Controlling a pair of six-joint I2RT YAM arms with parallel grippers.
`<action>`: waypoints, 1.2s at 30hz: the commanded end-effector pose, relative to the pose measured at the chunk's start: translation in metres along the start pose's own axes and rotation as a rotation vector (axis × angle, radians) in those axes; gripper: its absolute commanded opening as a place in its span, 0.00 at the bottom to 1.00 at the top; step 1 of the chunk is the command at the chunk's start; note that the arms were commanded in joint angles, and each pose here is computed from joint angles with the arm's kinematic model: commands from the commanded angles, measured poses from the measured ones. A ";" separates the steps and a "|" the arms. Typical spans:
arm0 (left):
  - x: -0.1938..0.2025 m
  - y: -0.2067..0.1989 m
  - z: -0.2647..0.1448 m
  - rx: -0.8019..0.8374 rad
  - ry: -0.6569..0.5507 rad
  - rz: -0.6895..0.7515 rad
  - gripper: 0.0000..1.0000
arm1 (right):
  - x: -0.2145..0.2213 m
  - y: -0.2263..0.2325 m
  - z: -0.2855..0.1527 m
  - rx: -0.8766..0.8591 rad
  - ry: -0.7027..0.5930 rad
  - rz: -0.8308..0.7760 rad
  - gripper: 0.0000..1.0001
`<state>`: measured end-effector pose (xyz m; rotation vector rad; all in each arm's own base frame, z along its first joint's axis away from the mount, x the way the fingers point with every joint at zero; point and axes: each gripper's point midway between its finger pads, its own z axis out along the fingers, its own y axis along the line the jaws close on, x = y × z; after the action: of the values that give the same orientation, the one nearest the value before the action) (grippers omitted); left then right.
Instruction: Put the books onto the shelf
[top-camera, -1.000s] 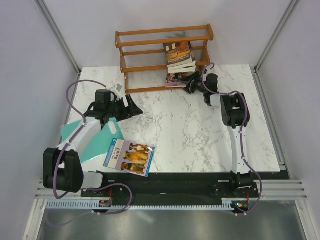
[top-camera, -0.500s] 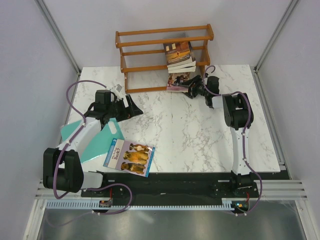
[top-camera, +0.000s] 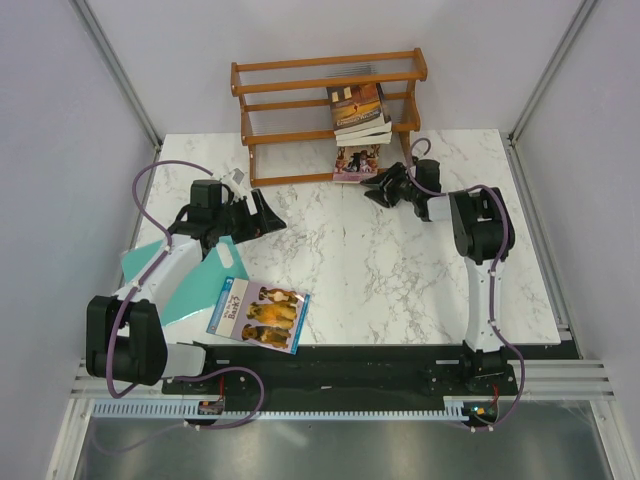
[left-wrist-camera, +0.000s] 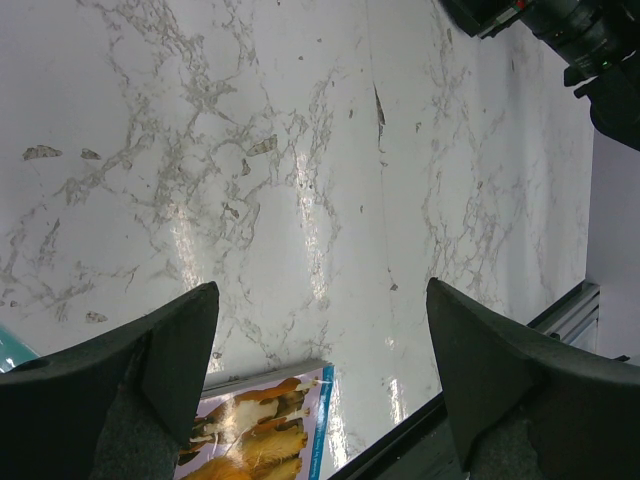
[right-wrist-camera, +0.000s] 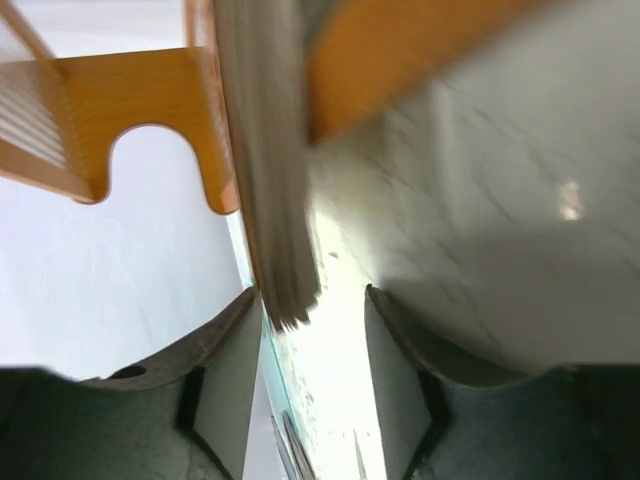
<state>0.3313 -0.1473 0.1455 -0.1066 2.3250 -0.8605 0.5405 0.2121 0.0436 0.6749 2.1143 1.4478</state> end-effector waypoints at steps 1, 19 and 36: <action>-0.004 -0.002 -0.003 0.015 -0.018 0.051 0.91 | -0.002 0.000 -0.014 0.064 -0.047 -0.012 0.44; -0.002 -0.001 -0.002 0.014 -0.010 0.046 0.90 | 0.003 0.018 -0.031 -0.001 -0.078 -0.061 0.43; -0.002 0.000 -0.001 0.011 -0.006 0.041 0.90 | -0.029 0.047 -0.007 -0.059 -0.132 -0.071 0.44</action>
<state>0.3312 -0.1473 0.1454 -0.1066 2.3253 -0.8609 0.5409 0.2012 0.0800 0.6696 2.0172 1.3877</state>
